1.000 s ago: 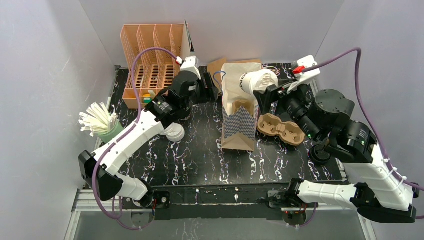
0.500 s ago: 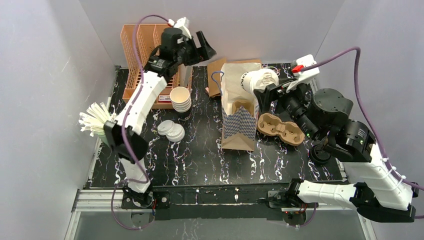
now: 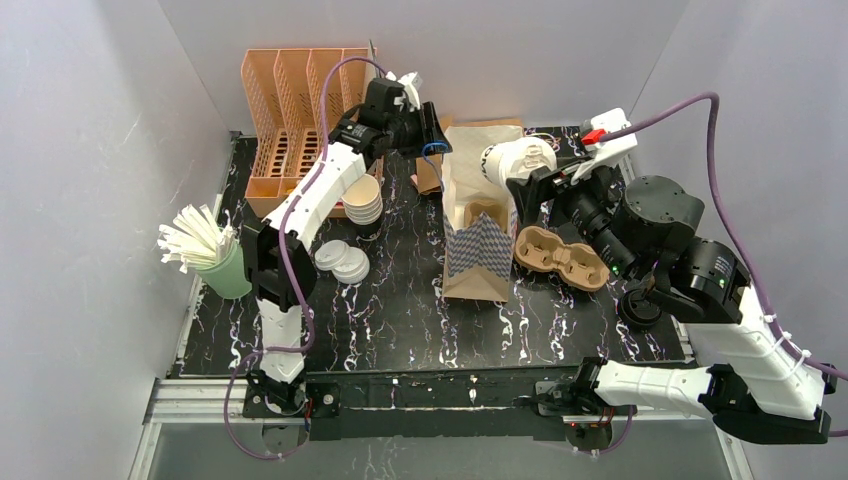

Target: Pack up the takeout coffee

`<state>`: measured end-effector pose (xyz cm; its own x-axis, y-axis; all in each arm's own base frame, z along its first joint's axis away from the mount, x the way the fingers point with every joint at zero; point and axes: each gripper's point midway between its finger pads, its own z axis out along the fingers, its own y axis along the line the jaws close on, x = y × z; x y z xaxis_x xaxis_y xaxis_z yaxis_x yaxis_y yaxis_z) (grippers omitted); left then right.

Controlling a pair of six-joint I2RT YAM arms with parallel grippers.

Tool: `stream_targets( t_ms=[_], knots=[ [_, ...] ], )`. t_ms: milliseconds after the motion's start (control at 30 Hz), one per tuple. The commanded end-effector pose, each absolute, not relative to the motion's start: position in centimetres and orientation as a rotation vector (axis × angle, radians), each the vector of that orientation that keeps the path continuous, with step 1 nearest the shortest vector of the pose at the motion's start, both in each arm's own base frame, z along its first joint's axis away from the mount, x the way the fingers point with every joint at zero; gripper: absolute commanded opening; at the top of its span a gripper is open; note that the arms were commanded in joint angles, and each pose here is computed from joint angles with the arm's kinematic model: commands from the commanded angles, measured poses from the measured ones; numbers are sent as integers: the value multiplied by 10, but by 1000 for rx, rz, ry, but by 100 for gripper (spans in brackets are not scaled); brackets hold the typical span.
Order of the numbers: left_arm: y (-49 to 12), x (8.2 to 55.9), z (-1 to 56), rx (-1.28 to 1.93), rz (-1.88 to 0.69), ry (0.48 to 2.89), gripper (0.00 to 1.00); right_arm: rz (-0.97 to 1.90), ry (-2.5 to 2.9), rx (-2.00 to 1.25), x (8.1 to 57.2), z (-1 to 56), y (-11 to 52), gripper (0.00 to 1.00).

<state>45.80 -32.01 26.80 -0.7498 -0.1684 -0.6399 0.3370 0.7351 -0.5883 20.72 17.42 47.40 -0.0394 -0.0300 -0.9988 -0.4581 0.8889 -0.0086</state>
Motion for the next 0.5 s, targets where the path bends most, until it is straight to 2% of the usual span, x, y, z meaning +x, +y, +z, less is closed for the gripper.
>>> stream_targets(
  t_ms=[0,67,133,167,467],
  knots=[
    [-323,439,293,208,-827,2203,34,386,1551,-325,204,493,162,58],
    [-314,434,296,212,-726,2205,14,377,1568,-329,204,489,163,58],
    [-306,426,303,215,-650,2192,3,369,1592,-340,205,485,166,58],
    [-301,420,304,215,-622,2198,0,368,1605,-345,206,483,168,58],
    [-261,357,328,69,-613,2183,0,488,1653,-421,194,479,191,58]
  ],
)
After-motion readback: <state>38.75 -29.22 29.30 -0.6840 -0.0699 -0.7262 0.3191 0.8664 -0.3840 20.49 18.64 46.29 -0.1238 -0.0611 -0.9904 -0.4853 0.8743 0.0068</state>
